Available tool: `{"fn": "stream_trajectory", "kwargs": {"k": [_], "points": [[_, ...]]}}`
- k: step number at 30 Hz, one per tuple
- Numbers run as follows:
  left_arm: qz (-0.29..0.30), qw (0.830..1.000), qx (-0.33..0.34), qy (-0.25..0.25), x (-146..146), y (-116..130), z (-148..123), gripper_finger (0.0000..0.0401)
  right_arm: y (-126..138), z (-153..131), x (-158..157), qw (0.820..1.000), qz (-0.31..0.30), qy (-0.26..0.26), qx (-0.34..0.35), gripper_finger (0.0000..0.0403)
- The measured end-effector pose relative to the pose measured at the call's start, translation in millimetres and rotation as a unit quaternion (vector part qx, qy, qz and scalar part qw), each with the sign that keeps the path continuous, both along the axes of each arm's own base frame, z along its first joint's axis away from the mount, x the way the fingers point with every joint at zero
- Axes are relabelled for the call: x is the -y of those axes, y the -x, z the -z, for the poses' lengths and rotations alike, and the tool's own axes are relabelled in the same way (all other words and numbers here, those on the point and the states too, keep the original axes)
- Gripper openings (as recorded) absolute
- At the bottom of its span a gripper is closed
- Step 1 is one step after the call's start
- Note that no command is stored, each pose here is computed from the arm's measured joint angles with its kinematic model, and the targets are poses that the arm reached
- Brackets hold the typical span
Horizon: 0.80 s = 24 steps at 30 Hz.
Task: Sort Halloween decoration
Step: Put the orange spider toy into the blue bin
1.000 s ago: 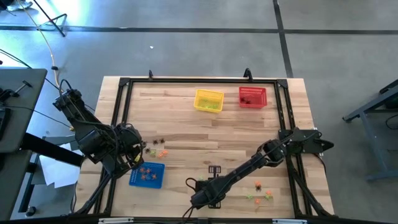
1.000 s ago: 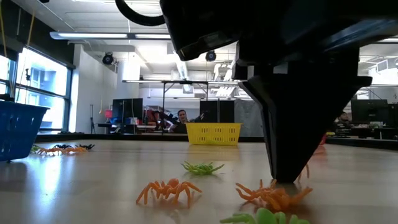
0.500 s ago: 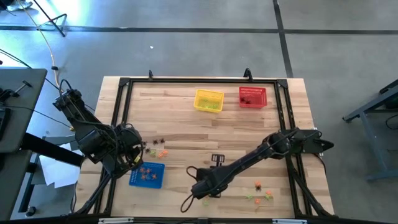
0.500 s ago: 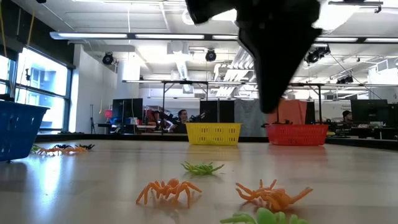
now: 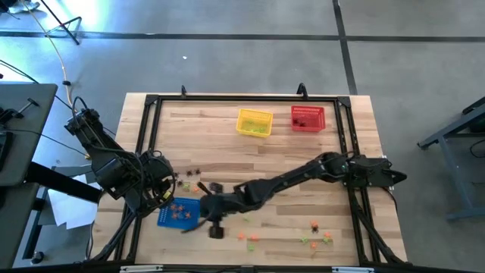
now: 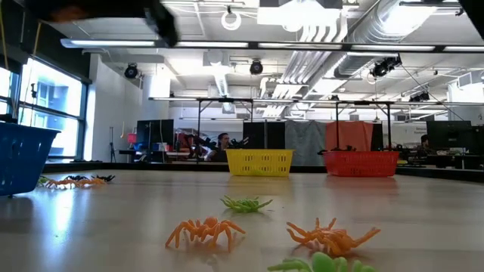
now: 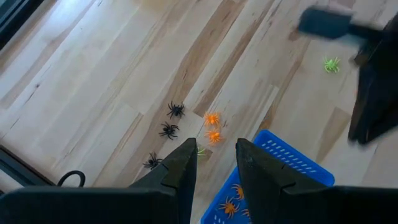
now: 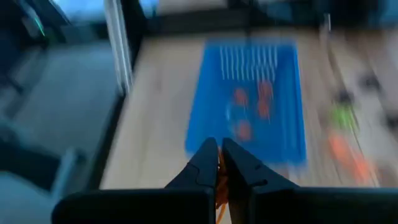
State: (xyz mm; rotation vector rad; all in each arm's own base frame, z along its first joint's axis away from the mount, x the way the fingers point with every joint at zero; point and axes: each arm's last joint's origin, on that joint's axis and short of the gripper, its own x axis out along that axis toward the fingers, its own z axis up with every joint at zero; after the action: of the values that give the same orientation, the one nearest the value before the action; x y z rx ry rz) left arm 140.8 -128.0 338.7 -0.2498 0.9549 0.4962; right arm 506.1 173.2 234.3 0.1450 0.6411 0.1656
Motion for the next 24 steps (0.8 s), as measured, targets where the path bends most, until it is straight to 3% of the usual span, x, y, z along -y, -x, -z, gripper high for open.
{"fn": "stream_trajectory", "kwargs": {"k": [3, 10, 19, 24], "points": [[0.000, 1.000, 0.000, 0.000, 0.0, 0.0, 0.0, 0.0099, -16.8, 7.4, 8.9, 0.998, -0.003, -0.028, 0.053, 0.0002], [0.000, 1.000, 0.000, 0.000, -0.1, 0.1, 0.0, 0.0099, -40.9, 46.4, 25.8, 0.994, 0.021, -0.057, 0.087, 0.0002], [-0.002, 1.000, 0.001, 0.001, 0.0, 0.0, 0.0, 0.0099, -47.2, 73.4, 24.7, 0.993, 0.028, -0.080, 0.080, 0.0007], [-0.005, 1.000, 0.002, 0.002, 0.0, 0.0, 0.0, 0.0099, -46.0, 77.0, 19.2, 0.994, 0.020, -0.079, 0.075, 0.0048]]}}
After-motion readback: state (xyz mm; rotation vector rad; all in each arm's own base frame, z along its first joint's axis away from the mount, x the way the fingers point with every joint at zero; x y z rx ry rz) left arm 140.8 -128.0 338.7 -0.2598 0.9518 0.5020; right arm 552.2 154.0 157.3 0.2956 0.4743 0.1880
